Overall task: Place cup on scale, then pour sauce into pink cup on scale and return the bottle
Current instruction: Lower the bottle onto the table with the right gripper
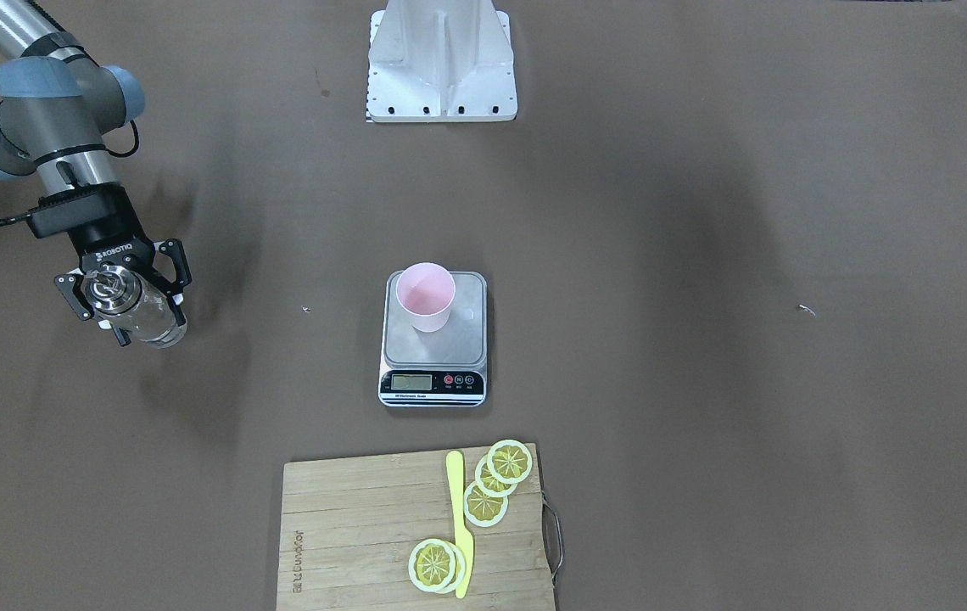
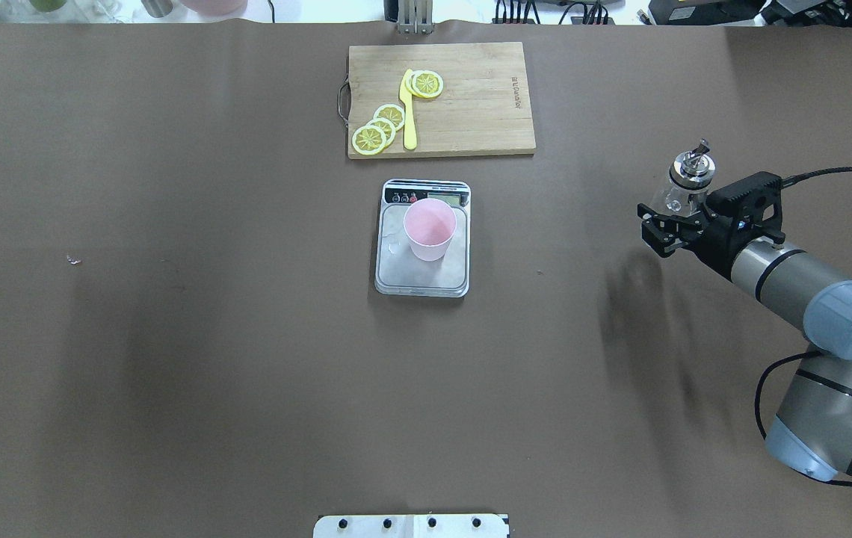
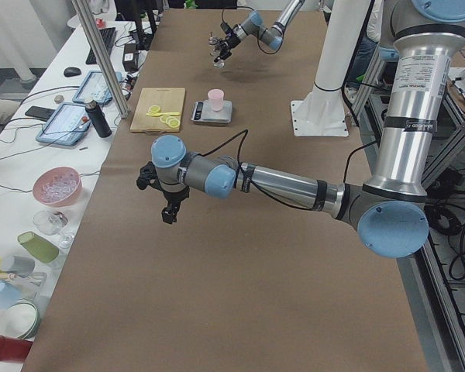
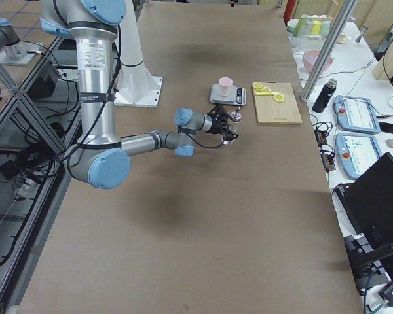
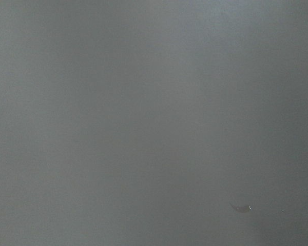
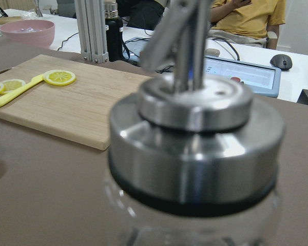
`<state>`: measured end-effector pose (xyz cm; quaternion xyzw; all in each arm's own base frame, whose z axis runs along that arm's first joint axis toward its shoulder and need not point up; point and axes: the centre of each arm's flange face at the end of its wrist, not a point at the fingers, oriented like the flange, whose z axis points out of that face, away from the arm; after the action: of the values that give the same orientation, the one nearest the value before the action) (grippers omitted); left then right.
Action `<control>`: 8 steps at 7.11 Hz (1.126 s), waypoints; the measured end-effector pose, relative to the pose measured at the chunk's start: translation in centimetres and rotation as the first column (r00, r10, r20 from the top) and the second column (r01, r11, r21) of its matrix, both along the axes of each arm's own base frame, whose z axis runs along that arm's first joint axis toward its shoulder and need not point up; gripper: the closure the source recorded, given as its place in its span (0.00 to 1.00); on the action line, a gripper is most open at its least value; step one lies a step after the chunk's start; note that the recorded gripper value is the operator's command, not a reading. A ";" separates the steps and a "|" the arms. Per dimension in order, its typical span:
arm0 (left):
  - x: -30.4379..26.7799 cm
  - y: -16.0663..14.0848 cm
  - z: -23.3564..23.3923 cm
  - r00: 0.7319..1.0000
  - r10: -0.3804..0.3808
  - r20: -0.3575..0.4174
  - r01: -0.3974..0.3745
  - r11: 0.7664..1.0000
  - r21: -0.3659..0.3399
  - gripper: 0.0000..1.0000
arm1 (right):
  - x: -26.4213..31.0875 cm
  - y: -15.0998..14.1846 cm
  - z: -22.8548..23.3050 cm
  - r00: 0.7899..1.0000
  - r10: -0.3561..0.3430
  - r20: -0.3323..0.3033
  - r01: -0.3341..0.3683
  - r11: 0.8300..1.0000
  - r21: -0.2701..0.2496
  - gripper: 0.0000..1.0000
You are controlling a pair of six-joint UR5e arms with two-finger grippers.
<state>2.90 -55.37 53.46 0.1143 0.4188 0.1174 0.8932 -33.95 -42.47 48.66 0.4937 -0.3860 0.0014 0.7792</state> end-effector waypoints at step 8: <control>-0.3 0.2 0.0 1.000 -0.007 -0.001 0.007 1.000 -0.002 0.01 | -2.1 0.8 2.0 0.999 -0.037 0.009 0.037 0.999 0.008 0.91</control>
<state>2.62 -55.16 53.45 0.1151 0.4189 0.1139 0.8935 -36.05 -41.65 50.69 0.4893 -0.3986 -0.0124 0.7756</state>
